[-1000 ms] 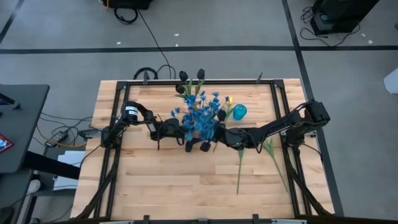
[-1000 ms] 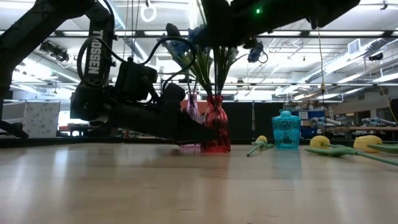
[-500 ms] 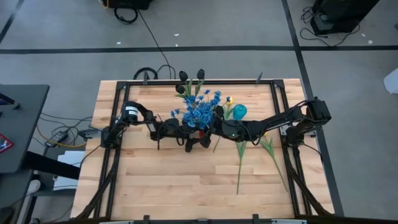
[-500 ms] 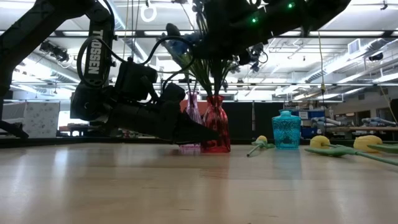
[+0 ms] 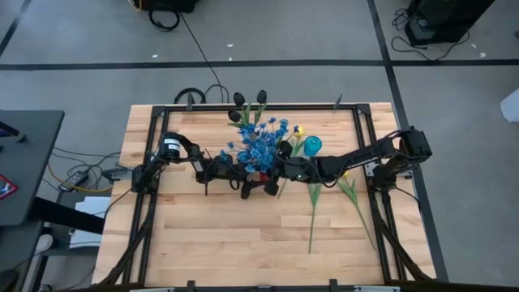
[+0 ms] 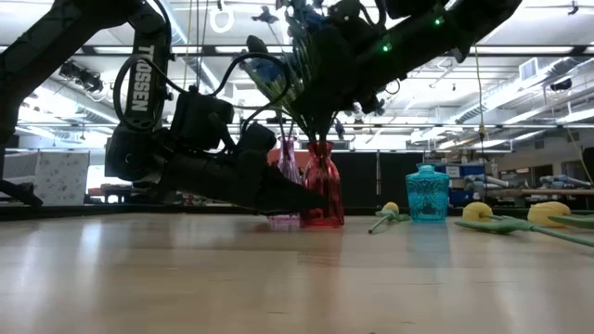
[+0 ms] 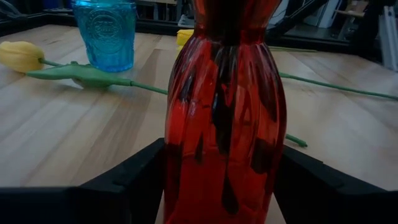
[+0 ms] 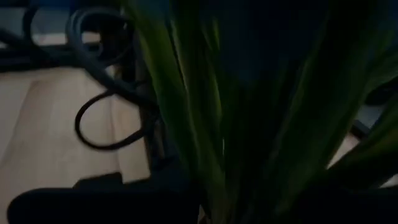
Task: Sort flowers into vase by color
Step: Put the blue flowers into the red vase
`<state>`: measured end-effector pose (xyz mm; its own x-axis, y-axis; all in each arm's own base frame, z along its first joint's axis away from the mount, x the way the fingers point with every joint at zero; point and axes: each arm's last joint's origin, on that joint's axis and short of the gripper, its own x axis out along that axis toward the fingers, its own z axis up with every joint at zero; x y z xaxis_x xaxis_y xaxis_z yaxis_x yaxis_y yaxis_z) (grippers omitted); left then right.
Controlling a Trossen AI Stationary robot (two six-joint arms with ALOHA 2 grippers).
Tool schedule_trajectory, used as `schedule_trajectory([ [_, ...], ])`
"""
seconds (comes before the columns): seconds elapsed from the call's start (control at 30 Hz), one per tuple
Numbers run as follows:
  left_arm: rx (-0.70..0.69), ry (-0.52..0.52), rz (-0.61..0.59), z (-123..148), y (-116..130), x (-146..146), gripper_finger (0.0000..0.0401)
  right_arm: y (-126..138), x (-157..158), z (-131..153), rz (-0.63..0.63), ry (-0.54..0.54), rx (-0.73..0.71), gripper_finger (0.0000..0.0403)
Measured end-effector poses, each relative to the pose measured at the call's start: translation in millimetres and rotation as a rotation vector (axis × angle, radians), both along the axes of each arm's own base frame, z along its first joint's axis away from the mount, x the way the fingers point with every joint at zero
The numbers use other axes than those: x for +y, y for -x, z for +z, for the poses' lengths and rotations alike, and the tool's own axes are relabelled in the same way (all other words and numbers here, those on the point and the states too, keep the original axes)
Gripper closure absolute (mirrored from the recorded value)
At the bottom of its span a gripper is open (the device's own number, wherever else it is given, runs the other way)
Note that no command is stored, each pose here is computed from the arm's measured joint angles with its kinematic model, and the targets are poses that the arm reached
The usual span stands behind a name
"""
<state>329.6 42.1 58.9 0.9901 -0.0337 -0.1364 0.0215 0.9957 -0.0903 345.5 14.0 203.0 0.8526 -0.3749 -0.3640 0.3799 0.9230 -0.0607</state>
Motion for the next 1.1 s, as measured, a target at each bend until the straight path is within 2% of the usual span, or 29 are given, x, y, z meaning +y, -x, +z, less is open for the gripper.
schedule_trajectory([
  [0.47, -0.013, -0.010, -0.004, 1, 0, 0, 0.0142, 4, -3, -9, 0.041, -0.032, 0.103, 0.0291],
  [0.83, -0.004, 0.008, 0.014, 0, 0, 0, 0.0141, 6, -1, -13, 0.072, -0.100, 0.145, 0.0195],
  [1.1, 0.016, 0.011, 0.049, -2, 4, 1, 0.0112, 9, 7, -16, 0.078, -0.120, 0.172, 0.0166],
])
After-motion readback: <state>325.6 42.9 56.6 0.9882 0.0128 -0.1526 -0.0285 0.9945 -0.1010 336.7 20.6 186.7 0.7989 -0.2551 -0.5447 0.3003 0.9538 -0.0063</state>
